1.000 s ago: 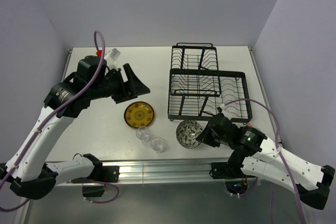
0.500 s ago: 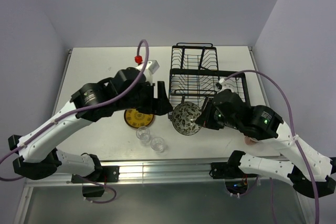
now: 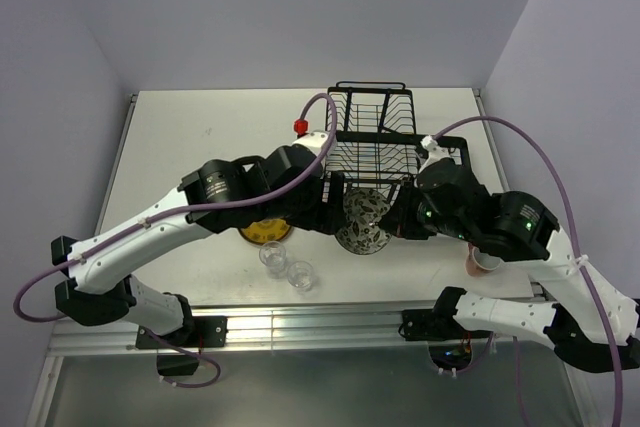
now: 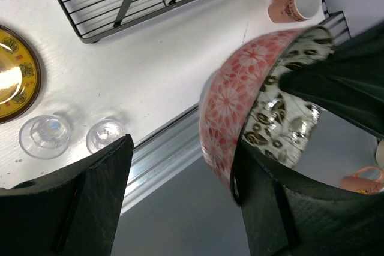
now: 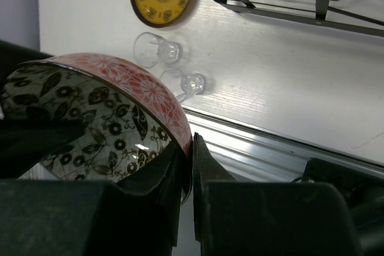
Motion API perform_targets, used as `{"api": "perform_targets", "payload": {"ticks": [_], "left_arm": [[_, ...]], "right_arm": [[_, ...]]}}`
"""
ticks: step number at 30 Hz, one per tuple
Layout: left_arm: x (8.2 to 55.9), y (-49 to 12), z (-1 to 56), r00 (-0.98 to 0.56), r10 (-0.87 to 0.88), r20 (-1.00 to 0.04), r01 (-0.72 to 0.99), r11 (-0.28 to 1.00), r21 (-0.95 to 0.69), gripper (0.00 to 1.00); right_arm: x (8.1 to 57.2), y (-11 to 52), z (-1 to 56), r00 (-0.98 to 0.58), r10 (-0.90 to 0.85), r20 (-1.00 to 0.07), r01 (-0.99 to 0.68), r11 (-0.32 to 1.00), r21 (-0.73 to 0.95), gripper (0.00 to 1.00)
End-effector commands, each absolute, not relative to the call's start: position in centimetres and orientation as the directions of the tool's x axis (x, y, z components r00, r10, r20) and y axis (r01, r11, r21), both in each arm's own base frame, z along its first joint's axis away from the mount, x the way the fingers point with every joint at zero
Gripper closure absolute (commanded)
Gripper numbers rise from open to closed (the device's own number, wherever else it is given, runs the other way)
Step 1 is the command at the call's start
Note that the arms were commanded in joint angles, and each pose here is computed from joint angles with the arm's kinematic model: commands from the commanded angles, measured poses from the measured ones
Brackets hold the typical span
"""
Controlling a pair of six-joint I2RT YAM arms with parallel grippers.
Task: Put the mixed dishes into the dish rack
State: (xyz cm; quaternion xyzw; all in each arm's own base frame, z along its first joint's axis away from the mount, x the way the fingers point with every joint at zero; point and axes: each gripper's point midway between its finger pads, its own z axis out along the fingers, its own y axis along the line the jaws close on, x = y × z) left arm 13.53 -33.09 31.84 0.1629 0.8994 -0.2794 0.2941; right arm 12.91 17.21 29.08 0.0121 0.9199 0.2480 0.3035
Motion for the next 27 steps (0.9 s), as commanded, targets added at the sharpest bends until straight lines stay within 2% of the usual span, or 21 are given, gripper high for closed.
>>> {"api": "perform_targets", "payload": {"ticks": [1, 7, 11, 14, 15, 17, 18, 19, 22, 25, 26, 27], "left_arm": [[14.3, -33.0, 32.6, -0.762, 0.107, -0.639, 0.434, 0.816, -0.381, 0.27], [15.2, -34.5, 32.5, -0.758, 0.112, -0.643, 0.431, 0.825, -0.364, 0.3], [15.7, -35.7, 33.0, -0.744, 0.12, -0.657, 0.451, 0.816, -0.361, 0.38], [15.9, -36.4, 33.3, -0.736, 0.121, -0.666, 0.463, 0.808, -0.365, 0.52], [16.0, -36.5, 33.5, -0.735, 0.116, -0.669, 0.464, 0.804, -0.371, 0.67], [16.0, -36.6, 33.9, -0.726, 0.109, -0.679, 0.472, 0.797, -0.377, 0.83], [16.1, -36.7, 34.4, -0.718, 0.097, -0.689, 0.477, 0.789, -0.386, 0.98], [16.5, -36.4, 34.6, -0.707, 0.091, -0.701, 0.477, 0.793, -0.378, 1.0], [17.0, -35.9, 35.7, -0.667, 0.077, -0.741, 0.5, 0.784, -0.368, 1.0], [17.4, -35.3, 37.2, -0.61, 0.038, -0.791, 0.525, 0.767, -0.369, 1.0], [17.9, -35.0, 37.1, -0.59, 0.03, -0.807, 0.52, 0.779, -0.35, 1.0], [18.2, -34.6, 38.6, -0.548, 0.001, -0.836, 0.538, 0.766, -0.352, 1.0]], "right_arm": [[13.0, 17.5, 32.5, -0.776, 0.175, -0.606, -0.2, 0.842, 0.501, 1.0], [12.8, 17.9, 33.9, -0.765, 0.133, -0.63, -0.264, 0.828, 0.495, 1.0], [12.8, 18.0, 35.1, -0.755, 0.112, -0.647, -0.296, 0.821, 0.488, 1.0], [12.6, 17.9, 35.9, -0.745, 0.105, -0.658, -0.319, 0.811, 0.49, 1.0], [12.6, 17.9, 36.0, -0.742, 0.102, -0.662, -0.324, 0.811, 0.488, 1.0], [12.4, 17.7, 36.2, -0.742, 0.097, -0.664, -0.33, 0.809, 0.487, 1.0], [12.3, 17.7, 36.2, -0.741, 0.089, -0.665, -0.338, 0.807, 0.484, 1.0], [12.2, 17.7, 36.3, -0.741, 0.085, -0.666, -0.343, 0.805, 0.484, 1.0], [12.0, 17.7, 36.4, -0.742, 0.086, -0.665, -0.349, 0.797, 0.493, 0.89], [11.8, 17.8, 36.8, -0.749, 0.092, -0.656, -0.347, 0.789, 0.507, 0.57], [11.8, 17.8, 37.0, -0.751, 0.104, -0.652, -0.337, 0.789, 0.514, 0.38], [11.8, 17.8, 37.5, -0.748, 0.115, -0.654, -0.334, 0.786, 0.52, 0.31]]}}
